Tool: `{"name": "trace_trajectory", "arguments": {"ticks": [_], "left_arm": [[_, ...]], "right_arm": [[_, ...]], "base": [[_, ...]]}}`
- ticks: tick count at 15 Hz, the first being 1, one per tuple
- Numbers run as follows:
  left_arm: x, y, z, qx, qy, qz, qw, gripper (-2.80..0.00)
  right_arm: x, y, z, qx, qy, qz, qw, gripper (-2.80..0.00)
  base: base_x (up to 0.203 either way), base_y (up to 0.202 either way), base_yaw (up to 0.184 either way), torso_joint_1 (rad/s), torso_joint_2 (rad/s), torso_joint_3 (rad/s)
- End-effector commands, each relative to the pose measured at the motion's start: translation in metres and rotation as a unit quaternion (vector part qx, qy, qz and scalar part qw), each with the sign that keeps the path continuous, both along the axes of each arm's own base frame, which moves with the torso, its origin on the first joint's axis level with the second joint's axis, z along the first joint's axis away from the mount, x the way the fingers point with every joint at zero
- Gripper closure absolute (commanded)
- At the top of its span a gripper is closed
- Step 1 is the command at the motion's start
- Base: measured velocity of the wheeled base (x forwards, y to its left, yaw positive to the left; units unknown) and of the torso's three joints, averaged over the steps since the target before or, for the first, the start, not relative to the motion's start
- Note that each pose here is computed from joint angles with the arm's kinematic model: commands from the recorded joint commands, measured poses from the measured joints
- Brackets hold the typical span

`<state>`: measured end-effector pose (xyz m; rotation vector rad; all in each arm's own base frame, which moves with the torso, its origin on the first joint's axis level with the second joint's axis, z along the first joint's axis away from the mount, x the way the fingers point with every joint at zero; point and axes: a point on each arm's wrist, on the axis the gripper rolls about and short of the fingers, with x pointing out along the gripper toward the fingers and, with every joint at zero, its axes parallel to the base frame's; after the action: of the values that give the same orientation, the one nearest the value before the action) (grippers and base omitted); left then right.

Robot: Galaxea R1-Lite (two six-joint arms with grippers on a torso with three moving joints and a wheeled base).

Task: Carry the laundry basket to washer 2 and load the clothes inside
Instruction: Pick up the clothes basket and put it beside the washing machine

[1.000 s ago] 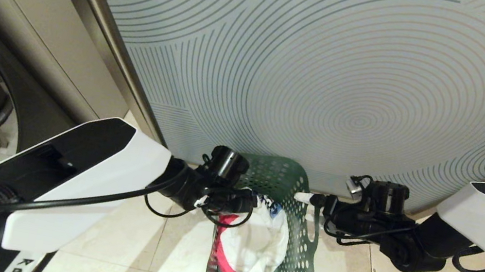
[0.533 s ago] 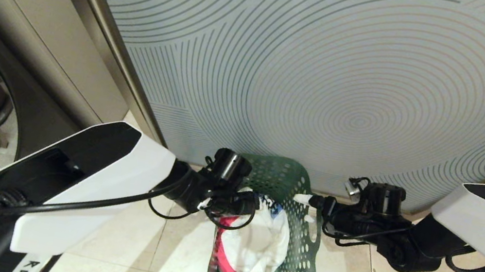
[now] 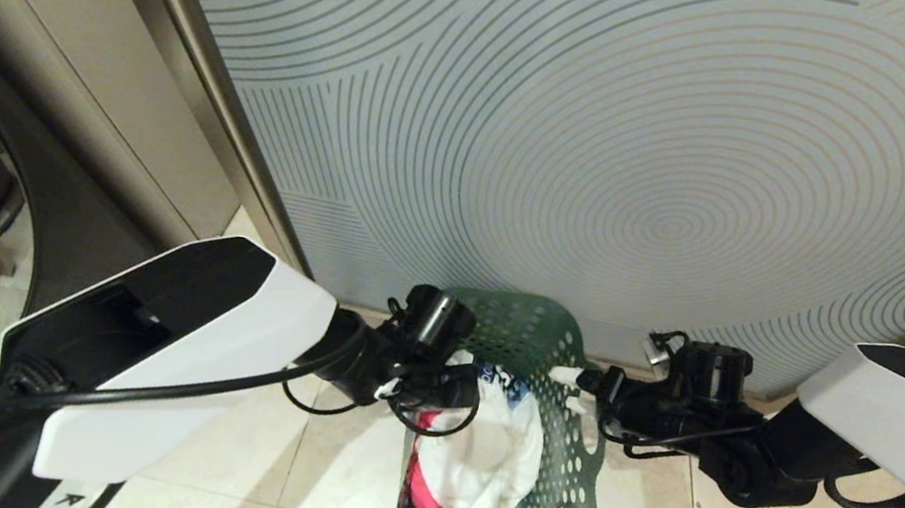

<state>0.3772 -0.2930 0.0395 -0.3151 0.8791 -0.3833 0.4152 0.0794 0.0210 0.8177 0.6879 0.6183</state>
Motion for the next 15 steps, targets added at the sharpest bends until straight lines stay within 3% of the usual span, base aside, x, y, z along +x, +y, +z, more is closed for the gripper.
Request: {"name": "trace_trajectory", "arguments": {"ticks": [1,11,15], "left_arm": [[0.000,-0.001,-0.003,0.002,0.002,0.003,1.0000,0.00],[-0.001,-0.005,0.006,-0.005,-0.007,-0.001,1.0000,0.00],[-0.004,-0.004,0.031,-0.056,0.008,0.022,0.9982,0.00]], "right_arm": [[0.000,0.000,0.000,0.003,0.000,0.001,1.000,0.00],[-0.003,0.002,0.001,0.000,-0.001,0.006,1.000,0.00],[-0.014,0.001,0.027,0.003,-0.021,0.006,1.000,0.00]], "base": [[0.000,0.000,0.000,0.000,0.00,0.000],[0.000,0.000,0.000,0.000,0.00,0.000],[0.000,0.000,0.000,0.000,0.00,0.000]]}}
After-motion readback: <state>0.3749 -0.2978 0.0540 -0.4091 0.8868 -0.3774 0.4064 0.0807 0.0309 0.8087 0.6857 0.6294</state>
